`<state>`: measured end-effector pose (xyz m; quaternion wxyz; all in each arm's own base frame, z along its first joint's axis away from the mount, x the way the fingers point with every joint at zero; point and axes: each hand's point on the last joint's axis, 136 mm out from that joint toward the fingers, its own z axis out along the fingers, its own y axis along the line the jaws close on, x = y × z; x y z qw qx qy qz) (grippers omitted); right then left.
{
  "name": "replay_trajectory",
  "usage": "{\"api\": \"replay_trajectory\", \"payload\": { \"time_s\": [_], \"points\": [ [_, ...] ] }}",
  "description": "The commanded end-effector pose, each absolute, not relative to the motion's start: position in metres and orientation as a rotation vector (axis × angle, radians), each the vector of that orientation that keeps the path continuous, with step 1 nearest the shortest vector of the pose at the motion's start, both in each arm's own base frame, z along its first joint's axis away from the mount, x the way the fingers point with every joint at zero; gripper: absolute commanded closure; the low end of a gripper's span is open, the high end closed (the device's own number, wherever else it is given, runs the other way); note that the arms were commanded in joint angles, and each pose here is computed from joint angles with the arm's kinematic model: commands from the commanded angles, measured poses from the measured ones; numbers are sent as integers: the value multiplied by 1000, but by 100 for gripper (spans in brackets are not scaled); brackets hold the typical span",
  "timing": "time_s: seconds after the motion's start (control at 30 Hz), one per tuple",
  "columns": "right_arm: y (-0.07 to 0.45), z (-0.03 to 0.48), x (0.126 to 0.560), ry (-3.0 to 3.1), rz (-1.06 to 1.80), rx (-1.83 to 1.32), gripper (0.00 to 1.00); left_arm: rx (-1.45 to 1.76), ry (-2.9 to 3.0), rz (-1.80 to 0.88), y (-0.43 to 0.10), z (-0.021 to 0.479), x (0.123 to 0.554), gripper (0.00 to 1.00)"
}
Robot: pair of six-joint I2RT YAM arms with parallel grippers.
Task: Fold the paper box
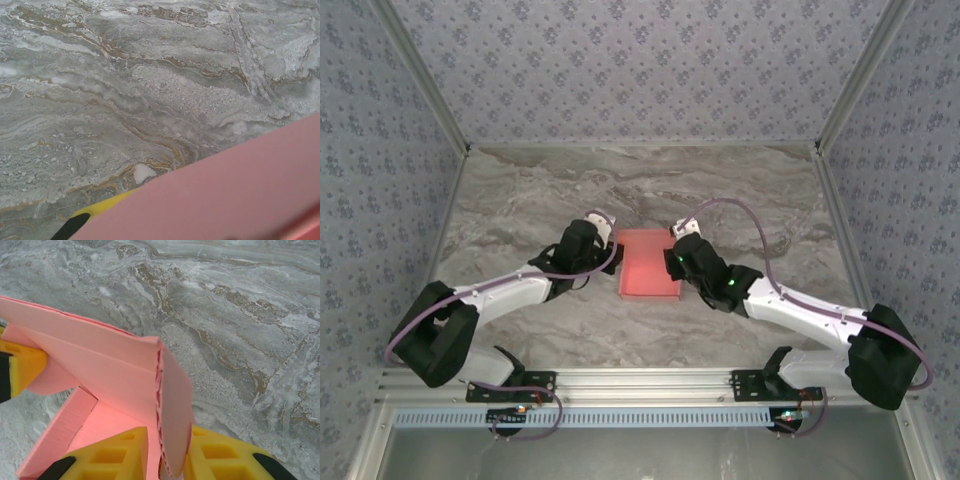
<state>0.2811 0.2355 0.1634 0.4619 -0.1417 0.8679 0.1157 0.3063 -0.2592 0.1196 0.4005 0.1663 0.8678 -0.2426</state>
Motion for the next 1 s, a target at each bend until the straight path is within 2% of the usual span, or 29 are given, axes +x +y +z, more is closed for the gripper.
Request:
{"api": "replay_trajectory", "payload": {
  "time_s": [0.0, 0.47, 0.97],
  "points": [
    [236, 164, 283, 2093, 290, -278, 74, 347, 2113, -699, -274, 149, 306, 84],
    [213, 139, 266, 2095, 300, -193, 75, 189, 2165, -681, -293, 127, 289, 82],
    [198, 133, 251, 2087, 328, -160, 77, 55, 2245, -750, -303, 108, 268, 81]
  ]
}}
